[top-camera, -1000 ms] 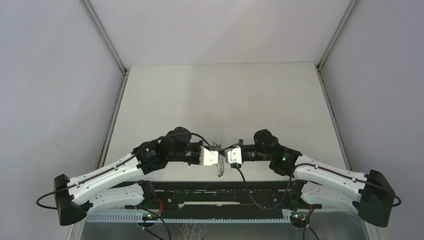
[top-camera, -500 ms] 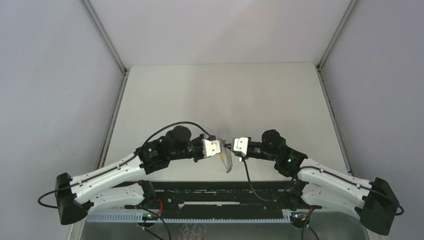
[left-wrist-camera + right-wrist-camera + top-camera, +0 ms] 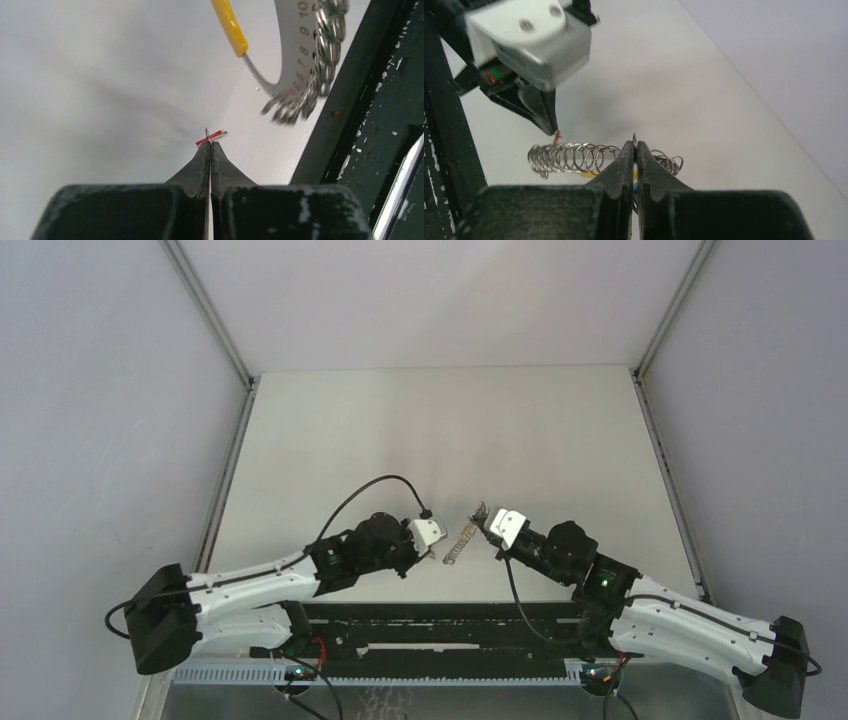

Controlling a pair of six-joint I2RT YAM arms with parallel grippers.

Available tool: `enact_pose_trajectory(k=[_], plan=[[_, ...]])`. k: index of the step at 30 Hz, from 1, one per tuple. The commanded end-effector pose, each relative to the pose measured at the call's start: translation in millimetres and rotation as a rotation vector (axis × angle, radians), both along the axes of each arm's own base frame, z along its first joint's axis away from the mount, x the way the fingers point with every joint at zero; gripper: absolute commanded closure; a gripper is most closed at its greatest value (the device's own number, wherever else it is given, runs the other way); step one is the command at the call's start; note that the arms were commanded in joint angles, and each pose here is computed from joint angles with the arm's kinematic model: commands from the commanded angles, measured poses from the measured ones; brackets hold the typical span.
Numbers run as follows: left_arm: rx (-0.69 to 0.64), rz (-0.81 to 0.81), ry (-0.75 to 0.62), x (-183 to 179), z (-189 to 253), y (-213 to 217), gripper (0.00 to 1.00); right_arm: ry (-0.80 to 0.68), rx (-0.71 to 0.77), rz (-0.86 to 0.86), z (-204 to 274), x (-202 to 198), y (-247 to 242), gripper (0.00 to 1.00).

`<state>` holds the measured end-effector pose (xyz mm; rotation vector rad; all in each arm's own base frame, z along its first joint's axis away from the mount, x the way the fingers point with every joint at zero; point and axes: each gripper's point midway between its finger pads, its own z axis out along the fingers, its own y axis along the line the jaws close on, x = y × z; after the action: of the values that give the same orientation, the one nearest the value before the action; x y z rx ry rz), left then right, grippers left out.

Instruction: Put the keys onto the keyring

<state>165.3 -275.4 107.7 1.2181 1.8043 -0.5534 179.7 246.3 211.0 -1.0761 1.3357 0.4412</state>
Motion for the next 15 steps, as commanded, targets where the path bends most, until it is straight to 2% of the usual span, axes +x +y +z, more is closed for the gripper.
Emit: enact_pose_trajectory(k=[1,5,15], plan=[[-0.059,0.075,0.077,6.3,-13.3,-17.3,1.00,-0.026,0.066,-0.114,22.2,6.1,-13.1,1.00],[-0.032,0.094,0.126,9.3,-31.7,-26.3,1.00,-0.035,0.078,-0.201,28.2,9.9,-28.6,1.00],[0.015,0.139,0.103,40.1,-47.3,-56.4,1.00,-0.047,0.117,-0.361,37.6,17.3,-57.3,1.00]])
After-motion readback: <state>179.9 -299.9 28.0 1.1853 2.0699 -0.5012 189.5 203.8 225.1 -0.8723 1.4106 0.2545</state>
